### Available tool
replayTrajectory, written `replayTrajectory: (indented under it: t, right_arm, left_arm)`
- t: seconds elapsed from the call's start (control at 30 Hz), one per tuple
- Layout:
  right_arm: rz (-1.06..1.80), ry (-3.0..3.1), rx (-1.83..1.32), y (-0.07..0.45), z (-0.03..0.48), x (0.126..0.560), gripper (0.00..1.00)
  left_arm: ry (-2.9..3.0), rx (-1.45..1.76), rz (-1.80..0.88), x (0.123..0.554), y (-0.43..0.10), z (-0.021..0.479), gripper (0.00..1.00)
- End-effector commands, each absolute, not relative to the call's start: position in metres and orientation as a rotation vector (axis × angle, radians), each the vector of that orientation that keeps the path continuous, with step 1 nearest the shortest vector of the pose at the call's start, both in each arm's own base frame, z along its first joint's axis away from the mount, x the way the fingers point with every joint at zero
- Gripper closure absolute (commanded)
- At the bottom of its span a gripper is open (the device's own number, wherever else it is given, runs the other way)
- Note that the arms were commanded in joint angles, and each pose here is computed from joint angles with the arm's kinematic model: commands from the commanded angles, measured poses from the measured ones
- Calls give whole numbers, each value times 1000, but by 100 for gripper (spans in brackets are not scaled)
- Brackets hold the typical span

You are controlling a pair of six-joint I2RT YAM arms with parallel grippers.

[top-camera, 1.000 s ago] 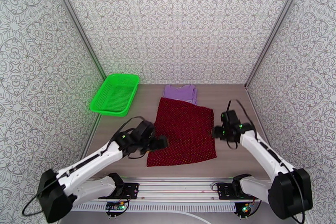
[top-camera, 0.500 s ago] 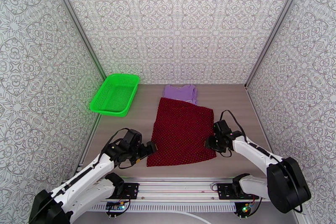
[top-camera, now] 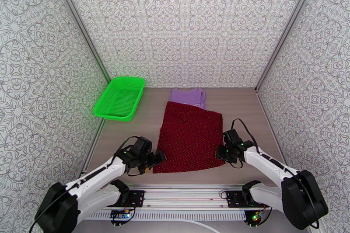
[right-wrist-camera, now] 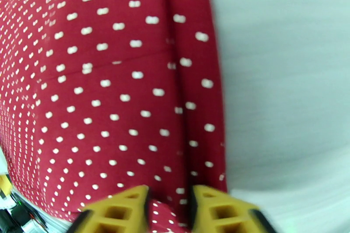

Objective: Fold and stack the mixed laundry pile

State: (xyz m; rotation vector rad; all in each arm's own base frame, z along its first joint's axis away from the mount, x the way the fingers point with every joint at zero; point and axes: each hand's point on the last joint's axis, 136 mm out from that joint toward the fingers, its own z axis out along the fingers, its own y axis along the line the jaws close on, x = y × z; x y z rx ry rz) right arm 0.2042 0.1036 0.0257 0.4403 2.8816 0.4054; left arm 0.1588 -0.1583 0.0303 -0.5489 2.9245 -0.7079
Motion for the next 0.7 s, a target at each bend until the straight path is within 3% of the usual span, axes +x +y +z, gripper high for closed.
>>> replayTrajectory:
  t: [0.0, 0.33, 0.5, 0.6, 0.67]
  right_arm:
    - [328, 2900, 483, 94, 18, 193, 100]
    - [206, 2862, 563, 77, 25, 186, 99]
    - [233, 2847, 555, 80, 30, 190, 68]
    - [246, 2835, 532, 81, 36, 192, 59]
    - [253, 2825, 519, 81, 39, 192, 58]
  left_arm:
    - [2932, -520, -770, 161, -176, 26, 6]
    - [2984, -447, -487, 149, -161, 33, 5]
    - [3021, -461, -438, 121, -162, 42, 4]
    - [2959, -551, -508, 113, -177, 49, 5]
    - [2893, -614, -604, 114, -192, 54, 15]
